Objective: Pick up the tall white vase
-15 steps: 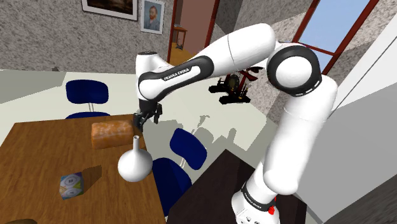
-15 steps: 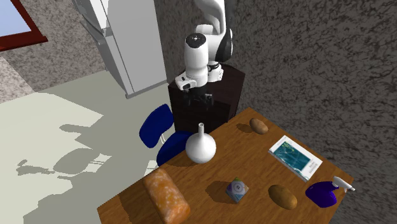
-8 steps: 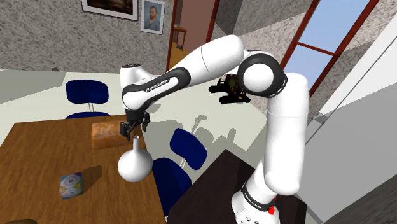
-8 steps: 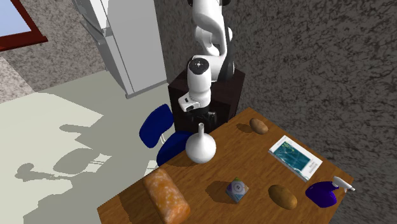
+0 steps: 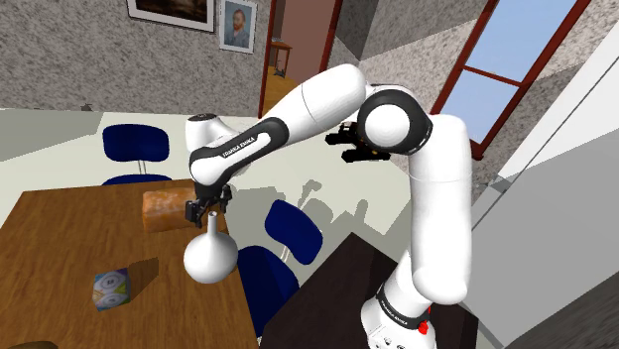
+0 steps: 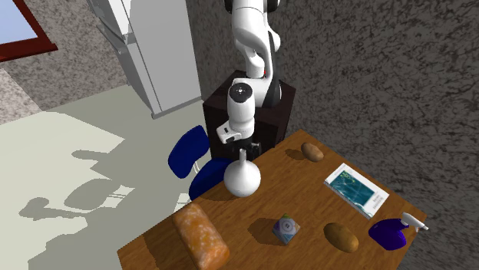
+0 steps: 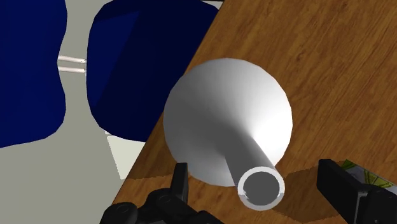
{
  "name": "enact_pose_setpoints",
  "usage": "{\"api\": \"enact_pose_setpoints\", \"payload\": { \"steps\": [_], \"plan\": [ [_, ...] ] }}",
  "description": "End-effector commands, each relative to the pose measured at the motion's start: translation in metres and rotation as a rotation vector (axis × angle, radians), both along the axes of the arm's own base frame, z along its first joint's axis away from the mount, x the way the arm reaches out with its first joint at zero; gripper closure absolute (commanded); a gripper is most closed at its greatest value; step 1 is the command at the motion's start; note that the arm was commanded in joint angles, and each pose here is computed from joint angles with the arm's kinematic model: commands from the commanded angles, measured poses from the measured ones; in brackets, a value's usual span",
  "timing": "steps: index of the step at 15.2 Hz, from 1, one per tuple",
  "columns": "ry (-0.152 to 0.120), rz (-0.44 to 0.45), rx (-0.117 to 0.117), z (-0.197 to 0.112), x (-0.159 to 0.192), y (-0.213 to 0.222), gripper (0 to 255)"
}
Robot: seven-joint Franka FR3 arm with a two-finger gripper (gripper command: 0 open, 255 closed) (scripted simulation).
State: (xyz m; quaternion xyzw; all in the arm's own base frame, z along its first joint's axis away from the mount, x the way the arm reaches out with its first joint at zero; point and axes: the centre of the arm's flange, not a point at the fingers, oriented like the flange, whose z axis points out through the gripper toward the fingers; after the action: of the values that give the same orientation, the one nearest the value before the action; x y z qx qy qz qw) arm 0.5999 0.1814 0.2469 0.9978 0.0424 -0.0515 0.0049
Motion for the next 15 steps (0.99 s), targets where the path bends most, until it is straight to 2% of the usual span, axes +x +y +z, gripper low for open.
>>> {"api": "enact_pose_setpoints", "payload": {
  "steps": [1,10,15],
  "plan": [
    [0.0,0.0,0.0,-0.002,-0.001,0.0,255],
    [0.0,0.0,0.0,-0.002,0.0,-0.001,255],
    [0.0,0.0,0.0,0.024,0.0,-0.001,255]
  ]
}}
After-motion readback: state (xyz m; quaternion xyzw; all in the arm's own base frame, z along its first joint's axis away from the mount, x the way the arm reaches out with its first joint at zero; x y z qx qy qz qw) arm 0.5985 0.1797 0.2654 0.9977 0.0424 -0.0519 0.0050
